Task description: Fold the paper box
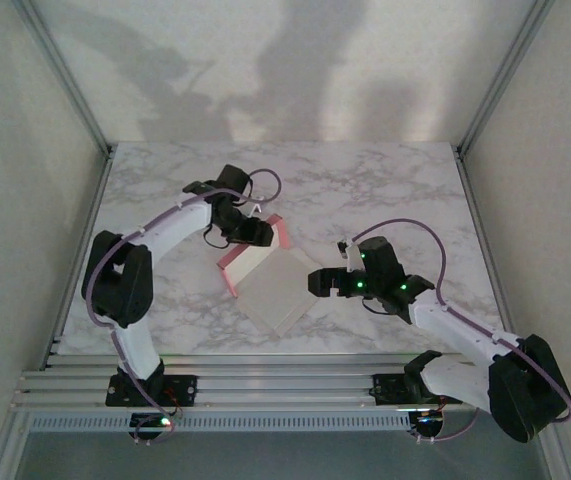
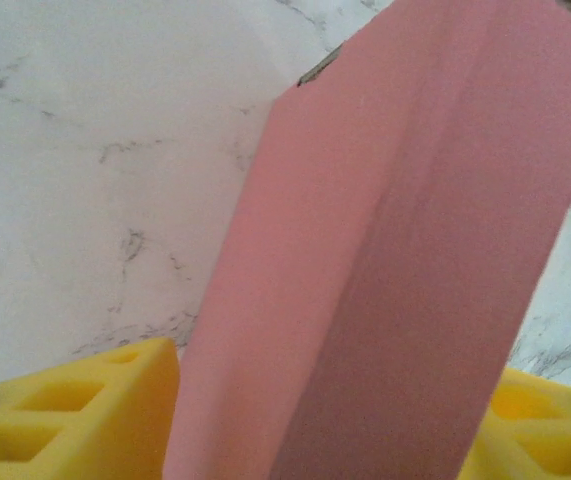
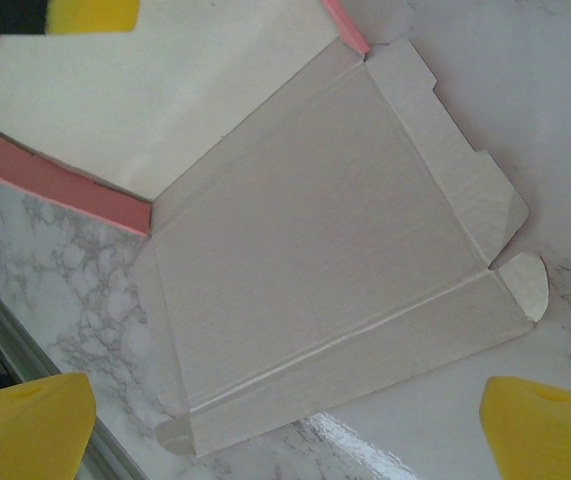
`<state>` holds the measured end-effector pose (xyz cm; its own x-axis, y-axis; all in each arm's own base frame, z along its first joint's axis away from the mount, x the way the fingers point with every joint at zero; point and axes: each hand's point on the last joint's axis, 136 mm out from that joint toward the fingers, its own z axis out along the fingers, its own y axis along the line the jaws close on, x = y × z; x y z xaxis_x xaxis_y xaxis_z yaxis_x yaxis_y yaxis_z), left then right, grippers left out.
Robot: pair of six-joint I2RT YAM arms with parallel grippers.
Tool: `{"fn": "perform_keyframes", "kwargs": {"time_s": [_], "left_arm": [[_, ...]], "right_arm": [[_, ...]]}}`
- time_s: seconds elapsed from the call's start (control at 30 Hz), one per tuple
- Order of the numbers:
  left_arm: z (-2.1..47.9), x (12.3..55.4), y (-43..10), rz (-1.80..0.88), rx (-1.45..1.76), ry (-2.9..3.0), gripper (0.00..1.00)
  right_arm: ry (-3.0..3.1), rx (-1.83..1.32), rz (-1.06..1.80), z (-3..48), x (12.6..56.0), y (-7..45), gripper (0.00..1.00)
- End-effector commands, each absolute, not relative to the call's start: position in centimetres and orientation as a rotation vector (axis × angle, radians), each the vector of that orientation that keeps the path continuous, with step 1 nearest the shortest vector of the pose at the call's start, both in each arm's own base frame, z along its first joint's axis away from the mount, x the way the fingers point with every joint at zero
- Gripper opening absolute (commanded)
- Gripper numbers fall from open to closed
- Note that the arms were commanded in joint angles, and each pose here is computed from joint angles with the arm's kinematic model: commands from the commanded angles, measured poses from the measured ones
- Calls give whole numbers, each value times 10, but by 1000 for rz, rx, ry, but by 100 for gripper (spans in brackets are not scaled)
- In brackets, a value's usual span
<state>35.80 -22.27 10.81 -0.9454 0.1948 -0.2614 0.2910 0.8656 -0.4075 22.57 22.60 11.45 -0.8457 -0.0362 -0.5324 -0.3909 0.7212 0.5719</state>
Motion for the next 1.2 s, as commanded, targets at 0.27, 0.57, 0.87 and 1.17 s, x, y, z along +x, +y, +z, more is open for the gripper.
{"fn": "perform_keyframes", "kwargs": {"time_s": [0.27, 0.57, 0.87, 1.17], "left_arm": [[96, 366, -193, -897, 103, 2814, 52], [77, 377, -165, -985, -200, 2749, 57], [55, 375, -147, -952, -453, 2686, 64], [41, 365, -104, -599, -505, 2732, 88]], "right_arm": [[2400, -266, 1042, 127, 230, 229, 99], [2316, -212, 1016, 167, 236, 217, 99], [2322, -199, 976, 182, 244, 216, 99], [2328, -204, 969, 184, 248, 218, 99]]}}
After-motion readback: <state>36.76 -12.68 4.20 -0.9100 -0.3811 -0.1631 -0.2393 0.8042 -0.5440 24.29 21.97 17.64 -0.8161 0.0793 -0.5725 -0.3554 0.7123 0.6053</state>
